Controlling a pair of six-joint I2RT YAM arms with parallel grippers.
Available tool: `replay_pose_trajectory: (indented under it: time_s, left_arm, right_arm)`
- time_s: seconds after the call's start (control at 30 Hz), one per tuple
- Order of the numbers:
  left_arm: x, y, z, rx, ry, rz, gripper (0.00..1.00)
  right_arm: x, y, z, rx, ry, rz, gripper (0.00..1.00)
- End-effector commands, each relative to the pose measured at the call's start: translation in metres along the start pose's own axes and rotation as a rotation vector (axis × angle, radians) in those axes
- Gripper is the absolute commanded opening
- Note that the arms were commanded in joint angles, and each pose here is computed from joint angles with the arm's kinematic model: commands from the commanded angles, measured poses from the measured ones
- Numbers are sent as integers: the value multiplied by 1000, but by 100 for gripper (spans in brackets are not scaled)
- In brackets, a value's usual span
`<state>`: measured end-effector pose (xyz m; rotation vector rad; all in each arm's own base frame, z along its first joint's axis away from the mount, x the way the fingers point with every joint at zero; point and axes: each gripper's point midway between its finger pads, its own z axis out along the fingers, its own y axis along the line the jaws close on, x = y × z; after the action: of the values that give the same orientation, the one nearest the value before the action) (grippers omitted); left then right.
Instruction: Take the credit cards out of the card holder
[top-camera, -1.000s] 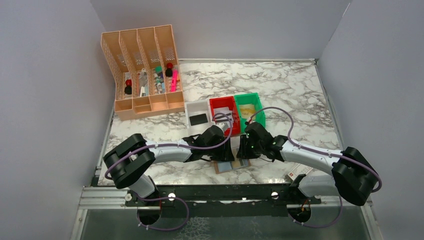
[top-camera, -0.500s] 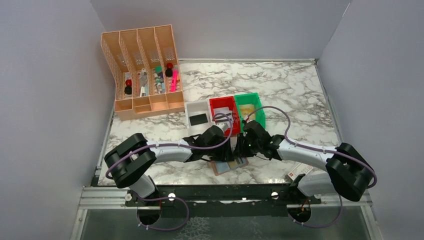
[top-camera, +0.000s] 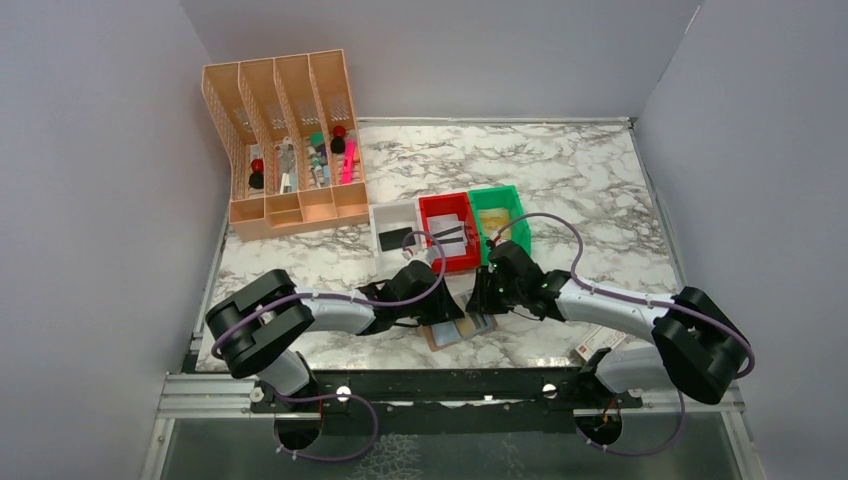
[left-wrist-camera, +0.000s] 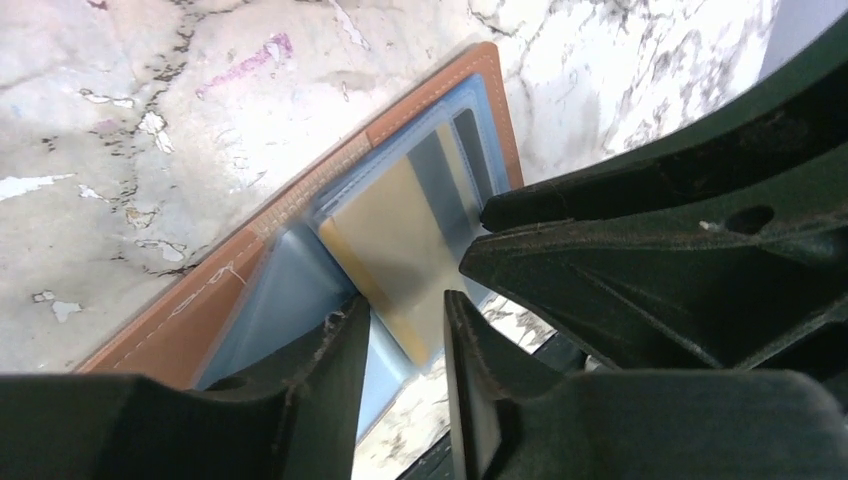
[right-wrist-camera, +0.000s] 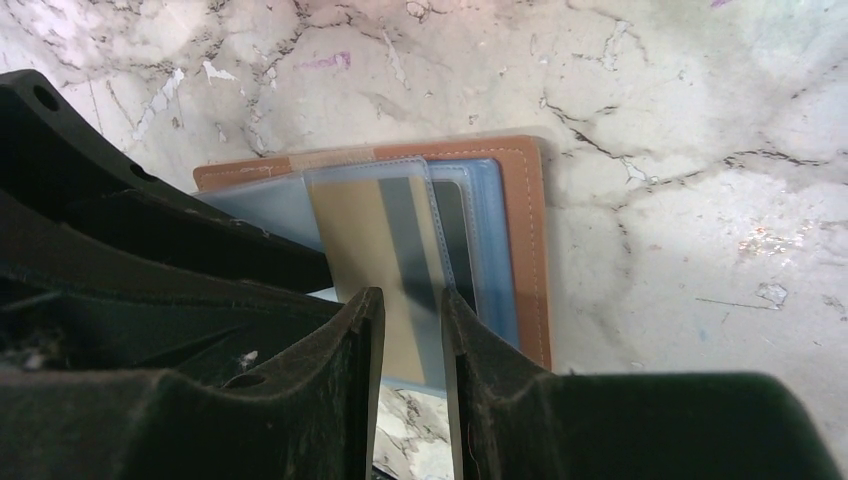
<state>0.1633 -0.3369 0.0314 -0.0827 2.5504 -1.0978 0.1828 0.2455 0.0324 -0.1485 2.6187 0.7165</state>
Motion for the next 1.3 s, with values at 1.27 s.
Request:
replay_pose_trajectory:
  time_s: [1.27]
  left_arm:
    - [25,57,-19,-138,11,28,0]
  right_arm:
    - [4,-27,0,161,25,-29,35]
